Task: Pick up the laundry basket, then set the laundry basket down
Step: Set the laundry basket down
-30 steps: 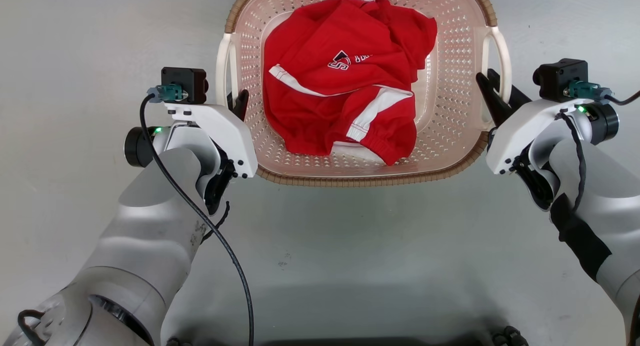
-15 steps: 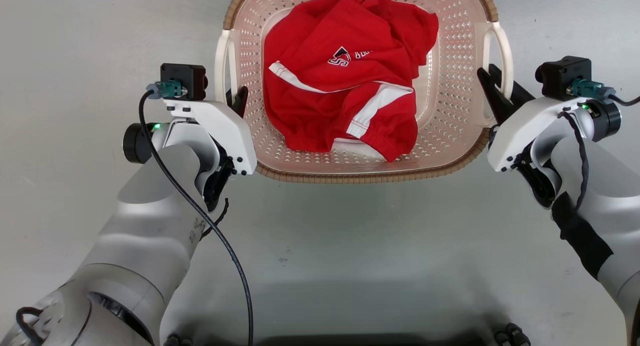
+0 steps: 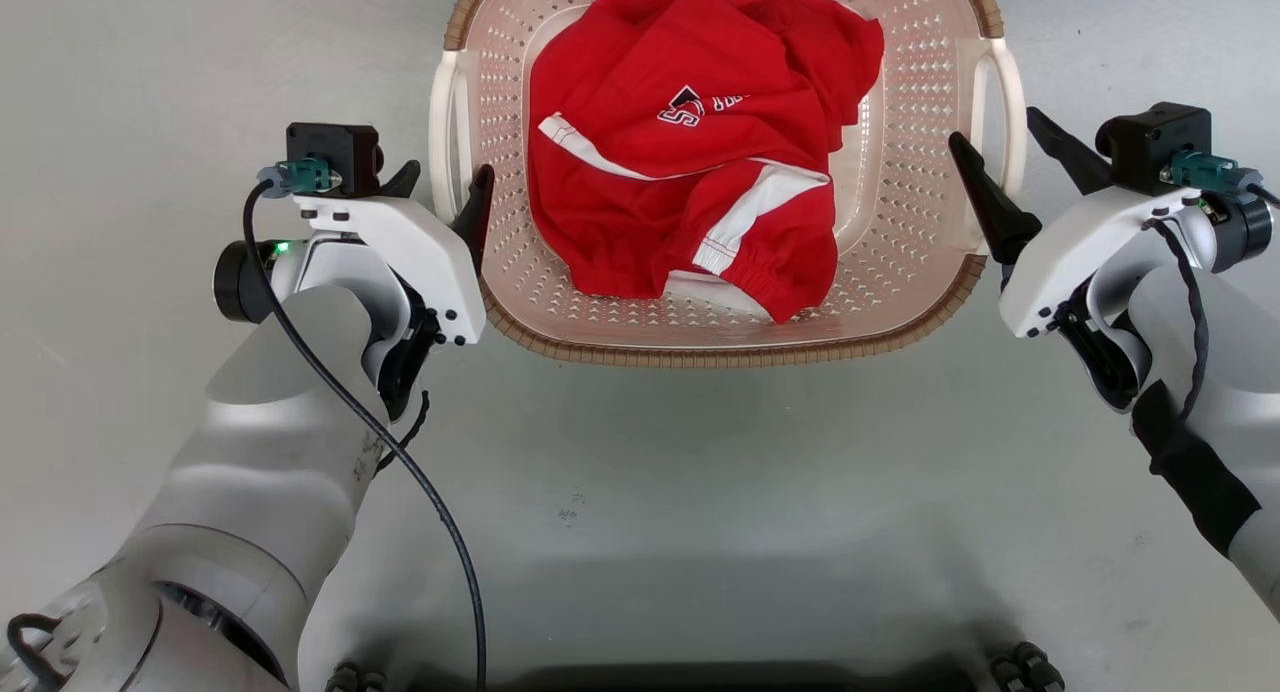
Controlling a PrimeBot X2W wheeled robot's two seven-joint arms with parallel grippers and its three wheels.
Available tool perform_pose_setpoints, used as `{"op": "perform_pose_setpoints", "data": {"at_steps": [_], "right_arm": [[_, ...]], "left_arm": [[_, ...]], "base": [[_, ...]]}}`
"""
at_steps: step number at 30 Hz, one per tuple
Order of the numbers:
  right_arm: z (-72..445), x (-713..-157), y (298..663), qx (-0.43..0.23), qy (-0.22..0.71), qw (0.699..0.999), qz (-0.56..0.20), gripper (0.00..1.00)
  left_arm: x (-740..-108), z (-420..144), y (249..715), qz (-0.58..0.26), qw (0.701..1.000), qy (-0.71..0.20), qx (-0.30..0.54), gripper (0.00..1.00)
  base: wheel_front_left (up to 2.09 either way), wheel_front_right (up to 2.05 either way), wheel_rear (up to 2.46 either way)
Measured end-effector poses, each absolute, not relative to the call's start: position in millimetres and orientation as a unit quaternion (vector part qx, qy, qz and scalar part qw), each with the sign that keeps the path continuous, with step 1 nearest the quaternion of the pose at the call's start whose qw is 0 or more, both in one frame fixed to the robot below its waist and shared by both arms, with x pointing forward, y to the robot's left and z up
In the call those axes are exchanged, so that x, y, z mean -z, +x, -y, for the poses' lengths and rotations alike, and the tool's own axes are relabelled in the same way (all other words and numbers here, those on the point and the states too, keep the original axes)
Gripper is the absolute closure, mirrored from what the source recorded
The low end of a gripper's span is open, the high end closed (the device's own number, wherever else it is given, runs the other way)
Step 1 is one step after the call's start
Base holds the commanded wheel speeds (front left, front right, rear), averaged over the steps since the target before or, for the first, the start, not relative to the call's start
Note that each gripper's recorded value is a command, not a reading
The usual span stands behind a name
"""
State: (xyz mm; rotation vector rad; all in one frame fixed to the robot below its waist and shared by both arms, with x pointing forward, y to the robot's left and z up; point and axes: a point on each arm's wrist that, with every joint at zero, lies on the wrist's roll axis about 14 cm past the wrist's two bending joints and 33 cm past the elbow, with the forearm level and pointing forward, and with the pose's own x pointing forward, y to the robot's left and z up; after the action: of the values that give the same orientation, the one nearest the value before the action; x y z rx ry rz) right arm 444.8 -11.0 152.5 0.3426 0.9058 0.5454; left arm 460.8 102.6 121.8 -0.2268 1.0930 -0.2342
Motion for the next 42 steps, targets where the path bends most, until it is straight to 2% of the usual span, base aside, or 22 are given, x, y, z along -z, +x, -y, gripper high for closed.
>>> {"op": "perform_pose_setpoints", "data": {"at_steps": [31,42], "right_arm": [[7,-170,447,-0.281,0.181,0.847,-0.414,0.0],[12,-198,452,-0.276,0.168,0.857,-0.401,0.0]], "left_arm": [[-142,-94,478,-0.479,0.857,-0.137,0.136,0.0],[-168,-103,476,-0.47,0.862,-0.162,0.1,0.0]], "base": [[0.0,0.0,0.0],[0.0,0.0,0.0]]}}
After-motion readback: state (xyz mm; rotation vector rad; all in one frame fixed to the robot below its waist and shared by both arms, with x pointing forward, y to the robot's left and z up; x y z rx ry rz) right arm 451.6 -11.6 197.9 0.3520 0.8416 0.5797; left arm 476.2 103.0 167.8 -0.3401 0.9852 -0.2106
